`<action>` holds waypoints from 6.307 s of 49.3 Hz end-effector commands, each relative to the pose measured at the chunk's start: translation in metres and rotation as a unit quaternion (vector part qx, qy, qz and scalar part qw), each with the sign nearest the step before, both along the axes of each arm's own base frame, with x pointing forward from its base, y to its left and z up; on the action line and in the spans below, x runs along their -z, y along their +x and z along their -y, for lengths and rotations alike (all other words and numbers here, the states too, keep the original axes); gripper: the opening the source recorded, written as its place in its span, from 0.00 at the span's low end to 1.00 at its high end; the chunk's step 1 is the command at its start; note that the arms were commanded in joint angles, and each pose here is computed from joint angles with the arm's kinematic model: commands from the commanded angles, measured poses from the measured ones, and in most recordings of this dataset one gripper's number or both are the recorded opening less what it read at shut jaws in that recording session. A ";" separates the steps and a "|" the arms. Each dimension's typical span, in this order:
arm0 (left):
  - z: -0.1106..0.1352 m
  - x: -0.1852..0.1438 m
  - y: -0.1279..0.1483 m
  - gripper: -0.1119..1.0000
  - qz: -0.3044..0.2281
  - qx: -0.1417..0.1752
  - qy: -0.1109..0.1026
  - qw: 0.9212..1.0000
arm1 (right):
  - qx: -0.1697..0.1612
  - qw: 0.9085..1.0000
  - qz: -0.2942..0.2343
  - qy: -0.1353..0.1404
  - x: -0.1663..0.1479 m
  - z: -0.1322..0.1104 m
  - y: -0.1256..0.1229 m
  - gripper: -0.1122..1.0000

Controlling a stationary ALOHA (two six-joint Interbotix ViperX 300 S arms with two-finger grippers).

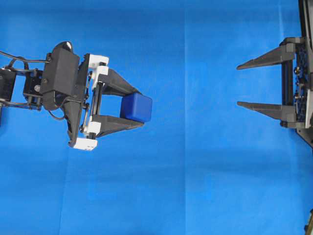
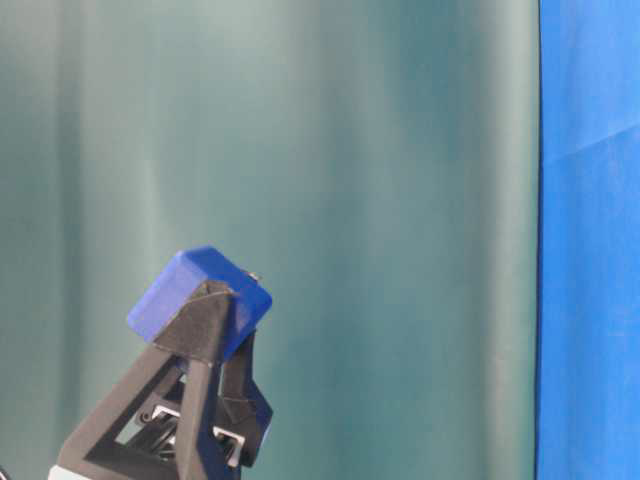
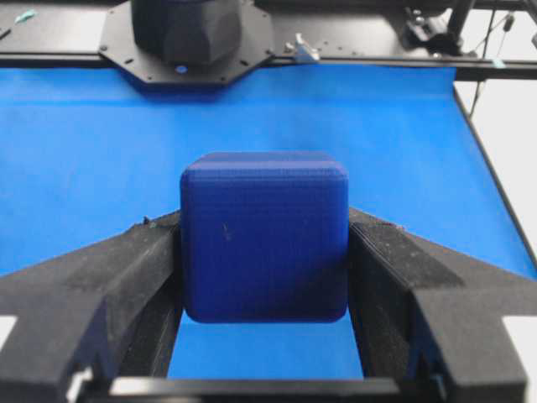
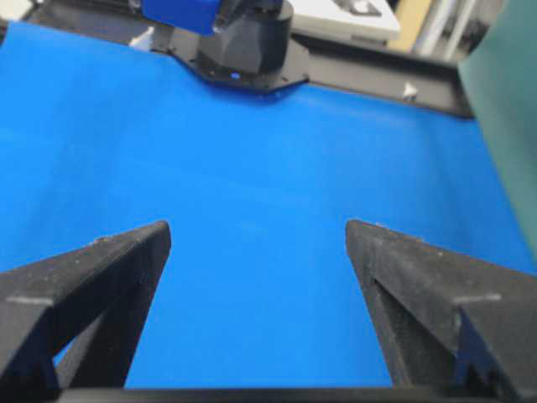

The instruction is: Handover the blue block to the right arm after grasping it with the left arm, then place it in the designated position.

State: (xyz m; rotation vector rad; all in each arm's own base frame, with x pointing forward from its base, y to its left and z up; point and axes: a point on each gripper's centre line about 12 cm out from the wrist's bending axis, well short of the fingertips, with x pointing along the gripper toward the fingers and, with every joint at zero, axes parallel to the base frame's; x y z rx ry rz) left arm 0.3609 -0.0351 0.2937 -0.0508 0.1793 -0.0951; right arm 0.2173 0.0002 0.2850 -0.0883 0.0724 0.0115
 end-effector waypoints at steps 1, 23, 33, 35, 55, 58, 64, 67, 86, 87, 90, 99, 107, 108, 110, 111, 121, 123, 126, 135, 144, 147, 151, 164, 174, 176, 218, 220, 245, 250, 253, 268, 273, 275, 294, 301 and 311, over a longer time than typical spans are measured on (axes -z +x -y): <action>-0.001 -0.013 -0.002 0.54 0.021 -0.001 -0.002 1.000 | -0.010 0.999 0.017 -0.033 -0.013 -0.003 0.003 0.96; -0.001 -0.014 -0.002 0.54 0.023 -0.001 -0.002 1.000 | -0.053 0.958 0.028 -0.280 -0.017 -0.010 0.004 0.95; -0.001 -0.014 -0.002 0.54 0.024 -0.001 -0.002 1.000 | -0.069 0.917 0.032 -0.391 -0.016 -0.012 0.004 0.95; -0.001 -0.015 -0.001 0.54 0.025 -0.001 -0.002 1.000 | -0.073 0.906 0.032 -0.415 -0.016 -0.013 0.004 0.95; -0.001 -0.015 -0.001 0.54 0.026 -0.001 -0.002 1.000 | -0.099 0.850 0.041 -0.515 -0.015 -0.020 0.004 0.95; -0.001 -0.015 -0.001 0.54 0.026 -0.001 -0.002 1.000 | -0.101 0.847 0.041 -0.521 -0.014 -0.020 0.004 0.95; -0.001 -0.014 -0.001 0.54 0.025 -0.001 -0.003 1.000 | -0.102 0.844 0.040 -0.524 -0.014 -0.020 0.004 0.95; -0.001 -0.015 -0.001 0.54 0.026 -0.001 -0.003 1.000 | -0.102 0.844 0.040 -0.524 -0.014 -0.020 0.004 0.95; -0.001 -0.015 -0.001 0.54 0.026 -0.001 -0.003 1.000 | -0.104 0.844 0.039 -0.524 -0.013 -0.021 0.005 0.95; -0.001 -0.015 -0.001 0.54 0.026 -0.001 -0.002 1.000 | -0.104 0.844 0.039 -0.524 -0.013 -0.021 0.005 0.95; 0.000 -0.015 -0.001 0.54 0.026 0.000 -0.003 1.000 | -0.105 0.845 0.038 -0.524 -0.012 -0.021 0.005 0.95; -0.001 -0.015 -0.001 0.54 0.027 -0.001 -0.003 1.000 | -0.105 0.844 0.038 -0.524 -0.012 -0.021 0.005 0.95; 0.000 -0.015 -0.001 0.54 0.026 0.000 -0.003 1.000 | -0.105 0.844 0.038 -0.524 -0.012 -0.021 0.005 0.95; -0.001 -0.015 -0.001 0.54 0.026 -0.001 -0.003 1.000 | -0.106 0.844 0.039 -0.524 -0.012 -0.021 0.005 0.95; -0.001 -0.015 -0.001 0.54 0.026 -0.001 -0.003 1.000 | -0.105 0.845 0.039 -0.524 -0.013 -0.021 0.005 0.95; 0.000 -0.015 -0.001 0.54 0.026 0.000 -0.003 1.000 | -0.105 0.845 0.039 -0.523 -0.012 -0.021 0.005 0.95; -0.001 -0.015 -0.001 0.54 0.026 -0.001 -0.003 1.000 | -0.105 0.844 0.039 -0.524 -0.013 -0.021 0.006 0.95; -0.001 -0.015 -0.001 0.54 0.026 -0.001 -0.003 1.000 | -0.105 0.844 0.038 -0.524 -0.012 -0.021 0.005 0.95; -0.001 -0.015 -0.001 0.54 0.026 -0.001 -0.003 1.000 | -0.105 0.845 0.039 -0.523 -0.013 -0.021 0.006 0.95; -0.001 -0.015 -0.001 0.54 0.026 -0.001 -0.003 1.000 | -0.103 0.845 0.039 -0.523 -0.015 -0.021 0.007 0.95; -0.001 -0.015 -0.001 0.54 0.026 -0.001 -0.004 1.000 | -0.109 0.846 0.032 -0.522 -0.018 -0.021 0.021 0.95; -0.001 -0.015 -0.001 0.54 0.027 -0.001 -0.004 1.000 | -0.111 0.846 0.029 -0.521 -0.020 -0.022 0.029 0.95; 0.000 -0.015 -0.001 0.54 0.027 0.000 -0.004 1.000 | -0.113 0.846 0.026 -0.521 -0.025 -0.022 0.041 0.95; -0.001 -0.015 -0.001 0.54 0.026 -0.002 -0.005 1.000 | -0.120 0.845 0.015 -0.521 -0.036 -0.023 0.084 0.95; -0.001 -0.015 -0.001 0.54 0.027 -0.001 -0.005 1.000 | -0.124 0.844 0.010 -0.521 -0.041 -0.024 0.122 0.95; -0.001 -0.015 -0.001 0.54 0.025 -0.001 -0.005 1.000 | -0.126 0.844 0.008 -0.522 -0.040 -0.025 0.129 0.95; -0.001 -0.015 -0.001 0.54 0.023 -0.002 -0.006 1.000 | -0.130 0.843 0.007 -0.522 -0.044 -0.030 0.185 0.95; -0.001 -0.015 -0.001 0.54 0.023 -0.002 -0.006 1.000 | -0.130 0.843 0.009 -0.522 -0.044 -0.030 0.185 0.95; -0.001 -0.013 -0.001 0.54 0.018 -0.003 -0.005 1.000 | -0.130 0.843 0.006 -0.521 -0.045 -0.032 0.189 0.64; -0.001 -0.013 -0.001 0.54 0.016 -0.003 -0.005 1.000 | -0.130 0.845 0.006 -0.519 -0.045 -0.032 0.189 0.55; -0.001 -0.013 -0.001 0.54 0.015 -0.003 -0.006 1.000 | -0.130 0.846 0.006 -0.517 -0.045 -0.032 0.189 0.55; -0.001 -0.011 -0.001 0.54 0.011 -0.003 -0.008 1.000 | -0.131 0.846 0.003 -0.517 -0.044 -0.033 0.189 0.55; -0.001 -0.012 -0.001 0.54 0.012 -0.003 -0.007 1.000 | -0.129 0.846 -0.003 -0.517 -0.044 -0.031 0.189 0.55; -0.001 -0.013 -0.001 0.54 0.012 -0.003 -0.008 1.000 | -0.128 0.846 -0.006 -0.517 -0.043 -0.031 0.189 0.55; -0.001 -0.013 -0.001 0.76 0.014 -0.004 -0.010 1.000 | -0.131 0.845 -0.005 -0.518 -0.044 -0.035 0.187 0.55; -0.001 -0.014 -0.001 0.93 0.018 -0.003 -0.010 1.000 | -0.132 0.845 -0.004 -0.518 -0.044 -0.036 0.186 0.55; -0.001 -0.015 -0.001 0.92 0.021 -0.003 -0.010 1.000 | -0.132 0.845 -0.009 -0.518 -0.042 -0.036 0.185 0.54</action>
